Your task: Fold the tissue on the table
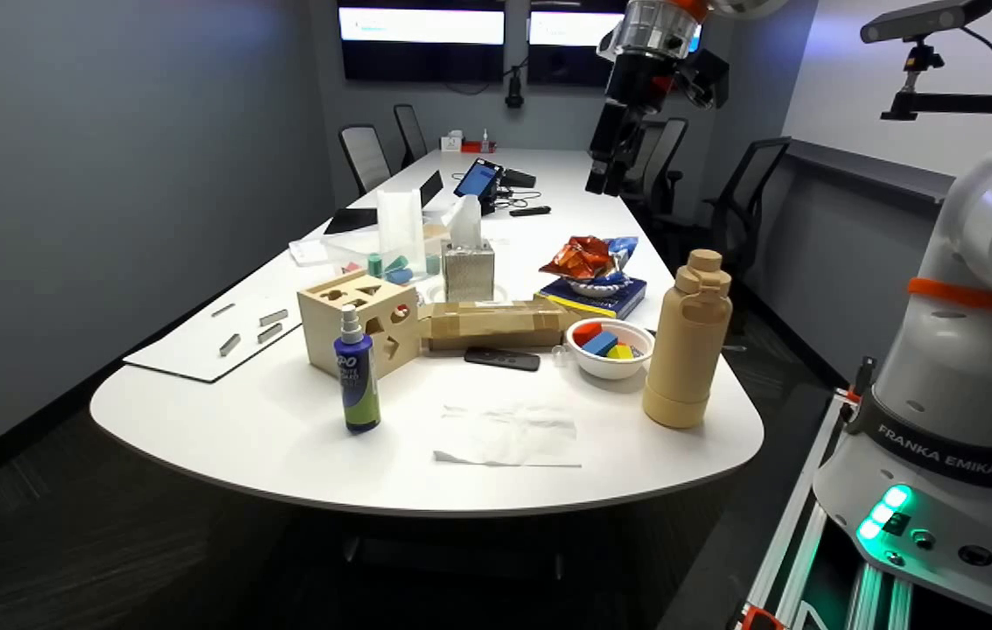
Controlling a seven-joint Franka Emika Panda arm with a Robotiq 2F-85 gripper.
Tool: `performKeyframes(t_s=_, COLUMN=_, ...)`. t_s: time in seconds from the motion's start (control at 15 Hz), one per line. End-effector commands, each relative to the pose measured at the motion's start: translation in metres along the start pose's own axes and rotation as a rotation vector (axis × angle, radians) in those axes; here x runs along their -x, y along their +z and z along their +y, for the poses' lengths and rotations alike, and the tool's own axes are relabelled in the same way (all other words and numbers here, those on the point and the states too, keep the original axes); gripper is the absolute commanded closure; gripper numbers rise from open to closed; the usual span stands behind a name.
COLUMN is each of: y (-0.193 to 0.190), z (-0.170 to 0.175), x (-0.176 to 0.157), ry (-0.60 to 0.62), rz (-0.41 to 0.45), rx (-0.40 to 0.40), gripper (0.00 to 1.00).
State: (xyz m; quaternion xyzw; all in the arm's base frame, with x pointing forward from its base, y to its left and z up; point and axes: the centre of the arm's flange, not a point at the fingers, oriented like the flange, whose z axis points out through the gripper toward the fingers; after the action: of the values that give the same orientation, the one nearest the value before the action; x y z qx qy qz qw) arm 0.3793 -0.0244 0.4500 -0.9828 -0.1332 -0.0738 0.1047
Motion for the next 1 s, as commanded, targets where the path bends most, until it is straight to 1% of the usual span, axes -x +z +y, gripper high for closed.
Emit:
performKeyframes(t_s=0.0, y=0.000, z=0.000, x=0.000, ry=0.000, rz=0.000, rx=0.000, gripper=0.00)
performKeyframes(t_s=0.53, y=0.004, z=0.000, x=-0.003, ry=0.002, rz=-0.010, rx=0.001, gripper=0.00)
performKeyframes(t_s=0.67, y=0.021, z=-0.004, x=-0.009, ry=-0.029, rz=-0.043, rx=-0.022, gripper=0.00)
performKeyframes(t_s=0.93, y=0.075, z=-0.026, x=-0.027, ry=-0.086, rz=-0.108, rx=-0.105, gripper=0.00)
